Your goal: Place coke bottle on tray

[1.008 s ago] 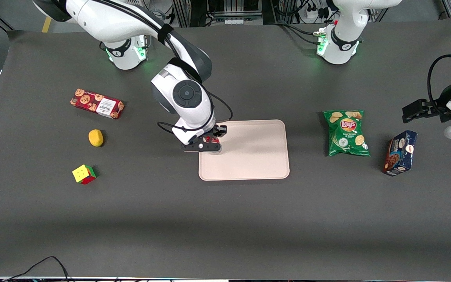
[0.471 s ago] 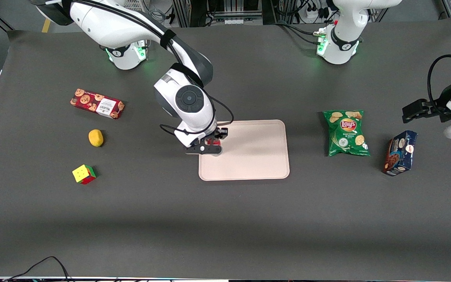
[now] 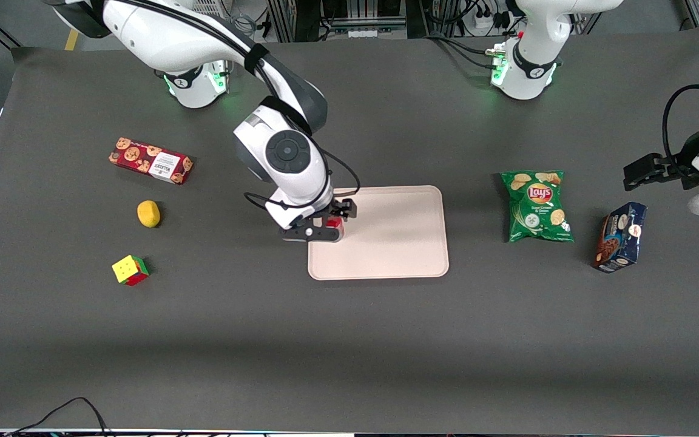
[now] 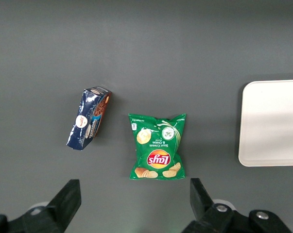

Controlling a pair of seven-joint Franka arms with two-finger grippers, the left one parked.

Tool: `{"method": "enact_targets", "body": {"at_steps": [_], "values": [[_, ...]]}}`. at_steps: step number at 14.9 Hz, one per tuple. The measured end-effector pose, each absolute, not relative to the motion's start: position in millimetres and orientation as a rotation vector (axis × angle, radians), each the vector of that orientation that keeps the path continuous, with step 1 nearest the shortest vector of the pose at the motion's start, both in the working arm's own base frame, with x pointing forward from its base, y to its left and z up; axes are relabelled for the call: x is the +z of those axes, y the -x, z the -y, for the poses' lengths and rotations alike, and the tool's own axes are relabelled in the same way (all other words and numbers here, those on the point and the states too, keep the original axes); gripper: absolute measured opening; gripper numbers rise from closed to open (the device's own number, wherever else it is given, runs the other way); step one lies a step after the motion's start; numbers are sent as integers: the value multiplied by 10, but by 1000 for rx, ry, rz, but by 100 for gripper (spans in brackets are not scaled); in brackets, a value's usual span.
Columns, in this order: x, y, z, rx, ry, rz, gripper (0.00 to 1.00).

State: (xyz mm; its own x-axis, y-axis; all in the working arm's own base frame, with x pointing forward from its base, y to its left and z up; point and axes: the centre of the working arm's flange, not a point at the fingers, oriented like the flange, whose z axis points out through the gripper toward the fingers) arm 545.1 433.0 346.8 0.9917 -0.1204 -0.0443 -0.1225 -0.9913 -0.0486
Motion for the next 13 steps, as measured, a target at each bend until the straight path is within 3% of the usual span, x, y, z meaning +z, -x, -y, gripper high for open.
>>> {"method": "enact_targets", "body": {"at_steps": [4,7,13], "values": [[4317,-5788,-3487,-126,3072,-257,100],[4855,-5792,-2681,-212,3126,-229,100],[5553,-5670,-1321,-121,3135,-64,100]]}}
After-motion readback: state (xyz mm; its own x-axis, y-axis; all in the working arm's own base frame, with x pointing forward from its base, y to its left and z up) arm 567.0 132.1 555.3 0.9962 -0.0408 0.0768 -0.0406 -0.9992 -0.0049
